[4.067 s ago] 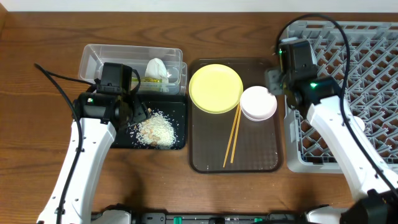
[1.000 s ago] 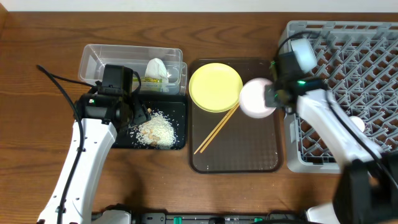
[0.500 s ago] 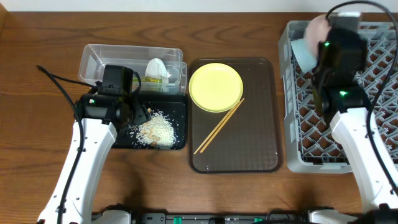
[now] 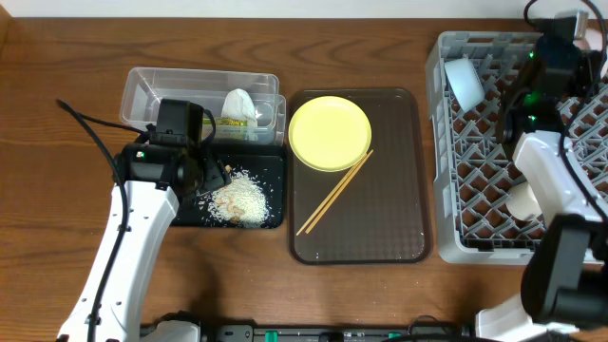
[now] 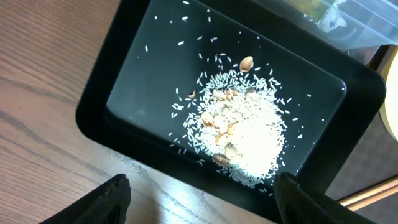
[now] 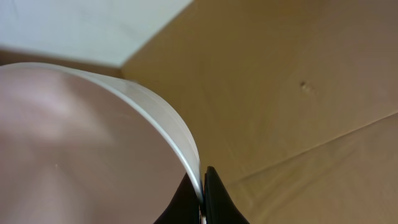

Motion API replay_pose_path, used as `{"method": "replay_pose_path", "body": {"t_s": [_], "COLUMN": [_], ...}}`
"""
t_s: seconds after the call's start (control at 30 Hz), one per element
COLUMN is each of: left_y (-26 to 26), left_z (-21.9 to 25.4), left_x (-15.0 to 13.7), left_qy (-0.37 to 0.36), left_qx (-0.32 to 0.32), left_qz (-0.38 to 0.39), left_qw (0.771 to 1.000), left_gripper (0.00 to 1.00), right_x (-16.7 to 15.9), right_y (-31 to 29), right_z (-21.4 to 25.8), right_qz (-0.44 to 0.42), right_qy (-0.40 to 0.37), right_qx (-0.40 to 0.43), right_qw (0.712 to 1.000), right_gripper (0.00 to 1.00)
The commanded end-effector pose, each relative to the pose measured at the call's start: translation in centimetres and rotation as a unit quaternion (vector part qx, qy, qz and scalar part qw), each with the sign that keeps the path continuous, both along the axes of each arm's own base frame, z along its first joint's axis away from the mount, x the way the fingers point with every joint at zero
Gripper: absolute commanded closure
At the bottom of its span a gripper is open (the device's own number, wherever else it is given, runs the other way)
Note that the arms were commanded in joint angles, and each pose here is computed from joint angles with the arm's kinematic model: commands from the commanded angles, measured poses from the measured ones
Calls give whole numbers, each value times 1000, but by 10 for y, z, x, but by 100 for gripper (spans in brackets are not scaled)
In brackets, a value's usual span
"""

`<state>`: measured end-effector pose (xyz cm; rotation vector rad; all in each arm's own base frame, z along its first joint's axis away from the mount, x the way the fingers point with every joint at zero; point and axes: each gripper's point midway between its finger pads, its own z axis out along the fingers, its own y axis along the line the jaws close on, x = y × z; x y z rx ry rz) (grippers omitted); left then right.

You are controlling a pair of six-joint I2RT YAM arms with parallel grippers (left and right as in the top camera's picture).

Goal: Sort waste into correct bins and load items into the dishwasher rack
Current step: 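Lower the pink bowl into the rack's back row and release it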

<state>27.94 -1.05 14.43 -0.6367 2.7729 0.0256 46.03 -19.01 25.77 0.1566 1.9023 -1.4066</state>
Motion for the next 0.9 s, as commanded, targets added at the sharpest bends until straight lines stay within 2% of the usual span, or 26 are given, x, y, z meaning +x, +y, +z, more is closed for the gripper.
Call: {"method": "replay_pose_path", "body": {"t_s": [0.0, 0.1, 0.2, 0.5, 0.7, 0.87], "left_y": [2, 2, 2, 2, 2, 2], "left_z": [-2, -2, -2, -2, -2, -2], "left_x": [-1, -1, -1, -1, -1, -1], "left_qy": [3, 2, 2, 3, 2, 3], "left_qx": [0, 0, 0, 0, 0, 0], "left_qz": [9, 9, 9, 9, 9, 9], "left_qw": [1000, 1000, 1000, 1000, 1000, 1000], "left_gripper": [23, 23, 23, 23, 23, 23], "right_x": [-1, 3, 6, 12, 28, 34], "right_y": [-9, -10, -10, -8, 1, 0], "right_z": [-19, -37, -45, -32, -35, -38], "right_qz": [-26, -27, -32, -27, 26, 29], "right_qy": [32, 38, 10, -64, -66, -81], "right_qx": [-9, -1, 19, 35, 49, 45], "right_qw": [999, 999, 999, 997, 996, 995], "right_gripper": [99, 99, 99, 99, 99, 99]}}
